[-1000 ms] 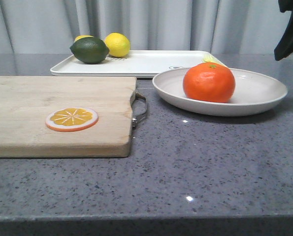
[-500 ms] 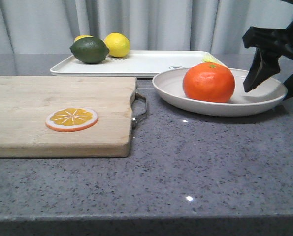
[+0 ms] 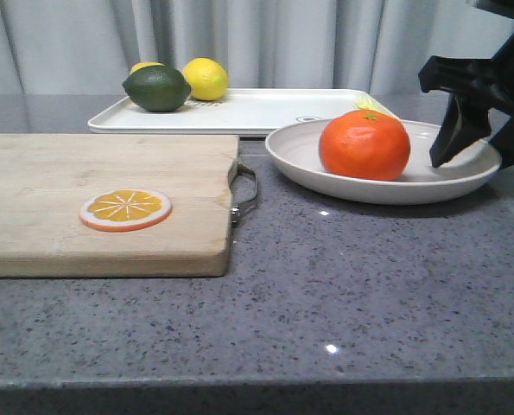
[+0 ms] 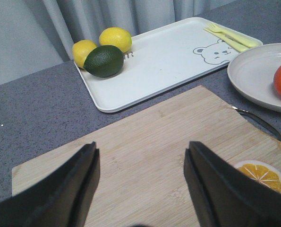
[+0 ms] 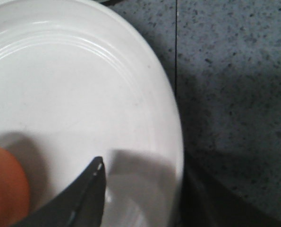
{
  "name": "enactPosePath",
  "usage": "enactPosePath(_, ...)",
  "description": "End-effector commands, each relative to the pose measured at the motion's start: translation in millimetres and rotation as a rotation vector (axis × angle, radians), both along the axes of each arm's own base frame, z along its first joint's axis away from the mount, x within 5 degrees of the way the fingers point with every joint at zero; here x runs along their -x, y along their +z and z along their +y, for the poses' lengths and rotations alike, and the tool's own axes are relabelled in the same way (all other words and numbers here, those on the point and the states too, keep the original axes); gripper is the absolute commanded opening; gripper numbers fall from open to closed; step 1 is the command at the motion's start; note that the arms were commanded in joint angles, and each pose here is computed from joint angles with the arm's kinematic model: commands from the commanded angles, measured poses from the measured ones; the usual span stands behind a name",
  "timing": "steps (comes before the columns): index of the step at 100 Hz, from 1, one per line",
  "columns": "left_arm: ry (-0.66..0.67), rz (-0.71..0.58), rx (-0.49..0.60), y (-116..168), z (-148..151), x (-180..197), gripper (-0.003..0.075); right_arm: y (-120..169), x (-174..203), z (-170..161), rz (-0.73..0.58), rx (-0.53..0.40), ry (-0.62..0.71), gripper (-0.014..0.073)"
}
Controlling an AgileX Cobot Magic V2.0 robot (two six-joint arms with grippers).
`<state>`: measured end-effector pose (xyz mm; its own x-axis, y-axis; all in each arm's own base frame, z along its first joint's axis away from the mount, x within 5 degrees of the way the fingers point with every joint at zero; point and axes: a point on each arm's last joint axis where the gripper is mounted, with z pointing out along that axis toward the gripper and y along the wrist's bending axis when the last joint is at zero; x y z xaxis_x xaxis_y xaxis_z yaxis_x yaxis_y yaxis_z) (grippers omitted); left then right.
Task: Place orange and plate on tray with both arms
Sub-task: 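Move the right gripper down to the plate rim farthest from the board, then close the right gripper on the plate rim and lift the plate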
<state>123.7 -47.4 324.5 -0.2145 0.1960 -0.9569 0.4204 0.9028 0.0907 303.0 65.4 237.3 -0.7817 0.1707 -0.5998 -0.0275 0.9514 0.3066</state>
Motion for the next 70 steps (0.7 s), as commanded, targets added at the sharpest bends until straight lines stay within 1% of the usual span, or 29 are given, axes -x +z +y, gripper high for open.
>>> enactPosePath(1,0.026,-0.081,0.038,14.9,1.7,-1.6,0.0386,12.4,0.1,0.3,-0.029,-0.009,0.006,0.0225)
enactPosePath(8,0.026,-0.08,0.039,14.9,1.6,-1.6,0.0386,12.2,0.4,0.4,-0.026,-0.009,0.008,0.0159)
enactPosePath(10,0.026,-0.08,0.039,14.9,1.6,-1.6,0.0386,12.2,0.4,0.4,-0.025,-0.009,0.008,0.0154)
enactPosePath(12,0.026,-0.08,0.039,14.9,1.6,-1.6,0.0386,12.2,0.4,0.4,-0.025,-0.009,0.008,0.0127)
enactPosePath(19,0.026,-0.08,0.039,14.9,1.6,-1.6,0.0386,12.2,0.4,0.4,-0.025,-0.009,0.008,0.0086)
enactPosePath(29,0.026,-0.08,0.039,14.9,1.6,-1.6,0.0386,11.9,0.8,0.6,-0.02,-0.009,0.01,-0.0013)
enactPosePath(33,0.026,-0.08,0.039,14.9,1.6,-1.6,0.0386,11.8,0.9,0.4,-0.018,-0.009,0.01,-0.0071)
enactPosePath(34,0.026,-0.08,0.039,14.9,1.6,-1.6,0.0386,11.8,0.9,0.4,-0.018,-0.009,0.01,-0.0071)
enactPosePath(37,0.026,-0.08,0.039,14.9,1.6,-1.6,0.0386,11.7,1.1,0.4,-0.016,-0.009,0.011,-0.0109)
enactPosePath(42,0.026,-0.08,0.039,14.9,1.6,-1.6,0.0386,11.5,1.0,-1.2,-0.013,-0.01,0.006,-0.0089)
enactPosePath(54,0.026,-0.08,0.039,14.9,1.6,-1.6,0.0386,13.1,1.8,-5.0,-0.005,-0.022,-0.015,-0.0092)
enactPosePath(70,0.026,-0.08,0.04,14.9,1.6,-1.6,0.0386,26.4,7.5,-11.6,-0.027,-0.06,-0.047,-0.0092)
